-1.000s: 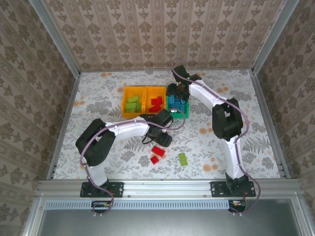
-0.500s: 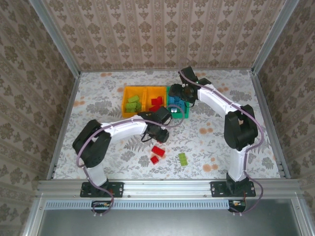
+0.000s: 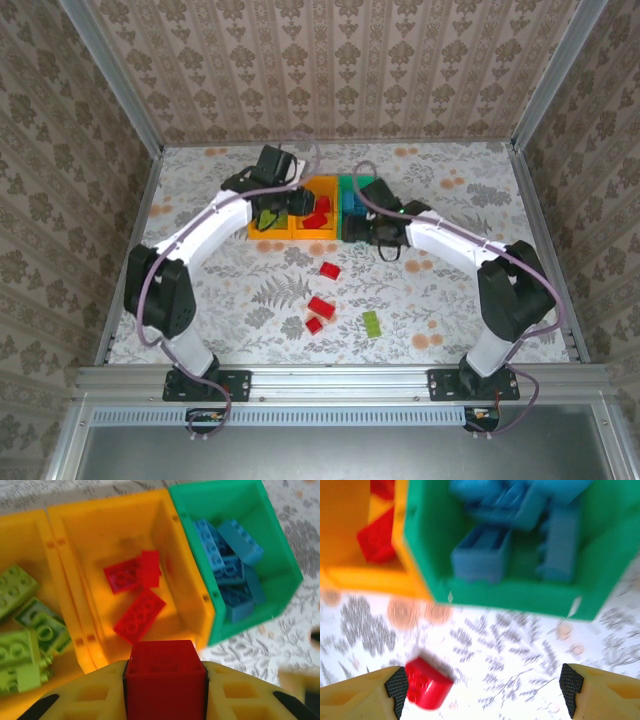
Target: Sort the legos into containers by color
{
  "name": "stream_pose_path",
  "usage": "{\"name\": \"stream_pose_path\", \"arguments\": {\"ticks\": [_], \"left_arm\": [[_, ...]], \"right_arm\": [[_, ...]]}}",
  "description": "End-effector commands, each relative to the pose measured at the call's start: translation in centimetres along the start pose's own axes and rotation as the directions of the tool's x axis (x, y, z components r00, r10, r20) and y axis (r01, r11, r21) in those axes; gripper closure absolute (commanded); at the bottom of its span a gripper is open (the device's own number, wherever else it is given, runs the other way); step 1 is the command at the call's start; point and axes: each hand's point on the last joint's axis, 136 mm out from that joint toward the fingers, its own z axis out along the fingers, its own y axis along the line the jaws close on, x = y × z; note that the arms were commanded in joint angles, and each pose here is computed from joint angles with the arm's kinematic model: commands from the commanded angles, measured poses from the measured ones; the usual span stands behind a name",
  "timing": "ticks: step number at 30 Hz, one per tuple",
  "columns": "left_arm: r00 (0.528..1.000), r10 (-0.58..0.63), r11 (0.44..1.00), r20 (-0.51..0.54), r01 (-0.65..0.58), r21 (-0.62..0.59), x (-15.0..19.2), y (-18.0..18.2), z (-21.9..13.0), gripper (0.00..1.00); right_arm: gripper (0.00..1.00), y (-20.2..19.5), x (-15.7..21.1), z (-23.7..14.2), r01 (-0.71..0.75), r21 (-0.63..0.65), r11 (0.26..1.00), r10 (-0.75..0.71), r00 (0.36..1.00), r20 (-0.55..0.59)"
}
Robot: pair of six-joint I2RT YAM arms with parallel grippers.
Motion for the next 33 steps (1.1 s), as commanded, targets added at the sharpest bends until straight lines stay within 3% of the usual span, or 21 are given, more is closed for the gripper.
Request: {"name": "stream_pose_path", "arguments": {"ticks": [1, 6, 13, 19, 23, 26, 33], "left_arm": [[1.000, 0.008, 0.998, -0.022, -0.007, 0.055, -1.5, 0.0, 1.8, 0.70], [0.997, -0.034, 0.995, -0.065, 0.039, 0.089, -2.4, 0.7, 5.0, 0.68], [0.990, -0.112, 0.987, -0.088, 0.121, 0.101, -2.5, 2.1, 7.6, 0.63], [0.984, -0.161, 0.980, -0.079, 0.169, 0.108, -3.0, 2.9, 7.8, 0.50], [0.981, -0.179, 0.973, -0.079, 0.189, 0.133, -3.1, 2.4, 7.5, 0.36], [0.979, -0.191, 0.969, -0.069, 0.199, 0.145, -3.1, 2.1, 6.8, 0.31], [0.973, -0.228, 0.961, -0.030, 0.229, 0.156, -3.2, 2.0, 4.0, 0.11]], "right_arm": [[0.17, 1.9, 2.1, 0.5, 0.178, 0.019, 0.984, -0.178, 0.984, 0.004], [0.18, 4.6, 5.1, 2.1, 0.364, 0.024, 0.931, -0.363, 0.931, -0.043], [0.21, 6.4, 6.5, 4.1, 0.522, -0.003, 0.853, -0.520, 0.850, -0.086], [0.23, 6.6, 6.6, 5.4, 0.608, -0.015, 0.793, -0.607, 0.789, -0.099], [0.25, 6.6, 6.8, 6.5, 0.649, -0.018, 0.760, -0.646, 0.752, -0.131], [0.32, 6.5, 7.2, 7.3, 0.664, -0.031, 0.748, -0.660, 0.736, -0.153], [0.58, 6.0, 8.6, 8.2, 0.653, -0.066, 0.754, -0.652, 0.733, -0.196]]}}
